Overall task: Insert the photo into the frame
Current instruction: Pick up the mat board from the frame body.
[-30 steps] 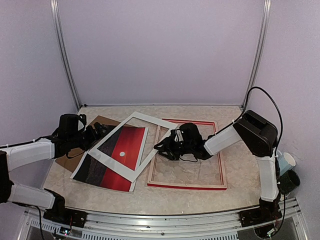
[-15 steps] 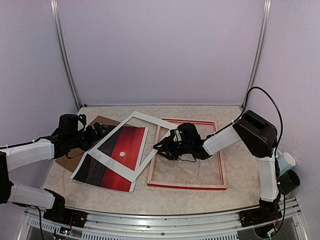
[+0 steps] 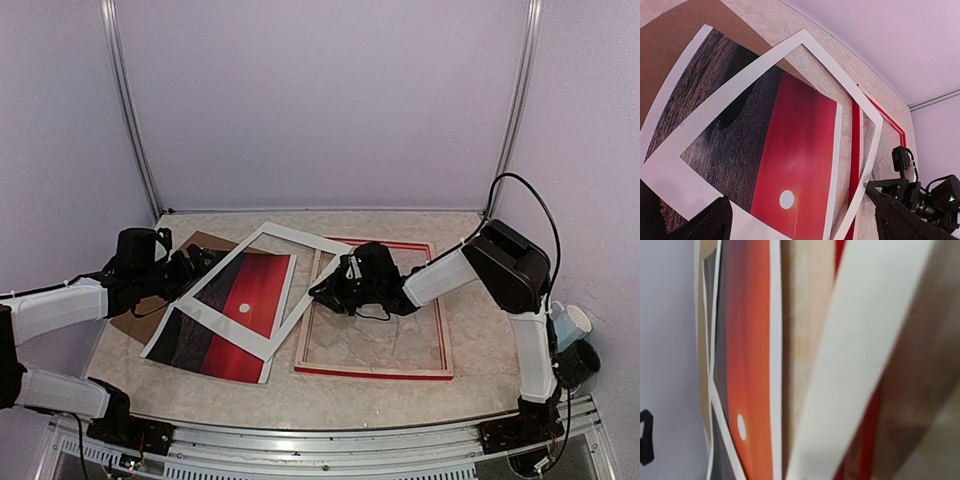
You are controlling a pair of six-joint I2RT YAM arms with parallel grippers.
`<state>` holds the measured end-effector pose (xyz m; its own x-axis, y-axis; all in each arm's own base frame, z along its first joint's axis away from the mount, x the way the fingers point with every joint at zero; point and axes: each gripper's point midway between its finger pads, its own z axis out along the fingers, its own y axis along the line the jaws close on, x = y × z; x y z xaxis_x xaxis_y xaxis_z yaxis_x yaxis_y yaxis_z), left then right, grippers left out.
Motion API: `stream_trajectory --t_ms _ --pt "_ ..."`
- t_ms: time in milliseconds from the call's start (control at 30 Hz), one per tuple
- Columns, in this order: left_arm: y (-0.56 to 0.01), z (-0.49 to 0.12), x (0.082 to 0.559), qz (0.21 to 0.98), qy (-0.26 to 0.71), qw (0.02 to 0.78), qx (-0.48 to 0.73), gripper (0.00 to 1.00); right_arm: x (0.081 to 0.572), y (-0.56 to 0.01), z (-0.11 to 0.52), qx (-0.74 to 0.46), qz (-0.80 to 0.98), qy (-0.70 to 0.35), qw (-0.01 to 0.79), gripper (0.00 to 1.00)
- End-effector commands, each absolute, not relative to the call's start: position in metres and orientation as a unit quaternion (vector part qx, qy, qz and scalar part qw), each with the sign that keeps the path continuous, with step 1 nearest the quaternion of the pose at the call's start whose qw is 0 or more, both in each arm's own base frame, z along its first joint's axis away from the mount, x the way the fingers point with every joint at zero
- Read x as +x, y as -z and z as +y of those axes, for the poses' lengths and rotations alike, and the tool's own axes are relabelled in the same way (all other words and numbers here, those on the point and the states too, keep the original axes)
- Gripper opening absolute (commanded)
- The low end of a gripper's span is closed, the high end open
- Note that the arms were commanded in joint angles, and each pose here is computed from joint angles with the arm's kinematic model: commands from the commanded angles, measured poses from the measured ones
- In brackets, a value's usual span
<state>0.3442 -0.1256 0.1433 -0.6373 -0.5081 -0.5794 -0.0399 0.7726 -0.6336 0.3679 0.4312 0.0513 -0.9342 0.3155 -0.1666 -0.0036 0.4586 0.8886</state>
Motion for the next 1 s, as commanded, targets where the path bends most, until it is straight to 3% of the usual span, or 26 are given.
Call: stream_trajectory --t_ms 0,133,733,967 --pt "-0.146 -0.128 0.341 0.854 0.301 0.398 -0.151 0.98 0.377 -0.045 0.429 0.095 0.841 -0.508 0.160 0.15" --pt "-0.145 -0.129 0.341 0.854 0.303 0.395 -0.150 0.98 0.379 -0.048 0.428 0.092 0.839 -0.510 0.164 0.00" --pt "-0.151 -0.127 0.339 0.852 0.302 0.401 -0.148 0.98 0.382 -0.140 0.399 0.008 0.804 -0.575 0.150 0.00" --pt "-0.152 -0.123 0.339 0.851 0.302 0.403 -0.149 0.98 0.373 -0.143 0.374 -0.047 0.816 -0.565 0.117 0.00"
